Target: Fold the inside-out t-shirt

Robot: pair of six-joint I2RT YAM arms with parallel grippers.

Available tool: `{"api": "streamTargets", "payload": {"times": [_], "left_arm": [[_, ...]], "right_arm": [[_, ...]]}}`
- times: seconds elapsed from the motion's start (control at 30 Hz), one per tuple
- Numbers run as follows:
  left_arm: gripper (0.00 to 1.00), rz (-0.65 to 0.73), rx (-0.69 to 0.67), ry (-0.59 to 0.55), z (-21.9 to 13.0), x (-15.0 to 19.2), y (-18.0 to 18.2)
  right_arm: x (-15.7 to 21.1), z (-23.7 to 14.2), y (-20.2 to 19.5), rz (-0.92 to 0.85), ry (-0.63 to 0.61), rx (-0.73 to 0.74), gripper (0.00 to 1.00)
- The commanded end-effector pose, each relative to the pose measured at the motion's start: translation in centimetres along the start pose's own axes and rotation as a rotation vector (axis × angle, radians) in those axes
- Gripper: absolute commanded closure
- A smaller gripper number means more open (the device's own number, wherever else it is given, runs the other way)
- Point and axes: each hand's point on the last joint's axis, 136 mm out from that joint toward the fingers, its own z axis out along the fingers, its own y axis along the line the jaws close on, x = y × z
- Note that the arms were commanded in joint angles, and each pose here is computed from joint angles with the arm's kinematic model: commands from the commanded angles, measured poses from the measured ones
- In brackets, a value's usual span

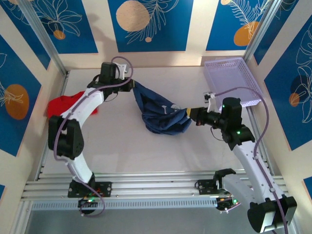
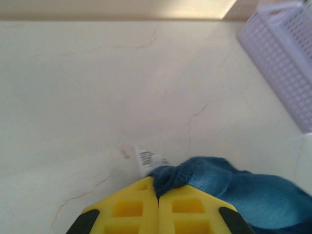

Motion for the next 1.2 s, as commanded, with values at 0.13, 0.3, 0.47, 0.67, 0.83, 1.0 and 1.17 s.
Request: {"api": "streamTargets", "payload": {"times": [0.13, 0.3, 0.47, 0.67, 0.83, 1.0, 1.17], "left_arm": [[0.63, -0.020, -0.287, 0.103, 0.8, 5.2, 5.5], [0.35, 0.095, -0.279, 0.098, -0.1, 6.6, 3.2], [0.31, 0.245, 0.071, 0.117, -0.2, 11.4, -6.7], [0.37, 0.324, 0.207, 0.277, 1.8, 17.5, -10.6], [0.37, 0.350, 0.182, 0.360, 4.1, 19.5, -10.6], [0.43, 0.349, 0.125, 0.372, 6.1, 19.2, -9.8], [0.66, 0.346, 0.105, 0.357, 7.0, 18.5, -9.6]], "right_arm": [[2.7, 0.8, -5.2, 0.142, 0.049, 0.182, 1.00], [3.4, 1.3, -6.1, 0.197, 0.075, 0.198, 1.00], [3.3, 1.5, -6.5, 0.204, 0.073, 0.203, 1.00], [3.1, 1.6, -6.5, 0.201, 0.073, 0.193, 1.00], [2.9, 1.5, -6.2, 0.195, 0.069, 0.186, 1.00], [3.0, 1.4, -6.2, 0.197, 0.067, 0.183, 1.00], [2.9, 1.4, -6.2, 0.198, 0.067, 0.181, 1.00]]}}
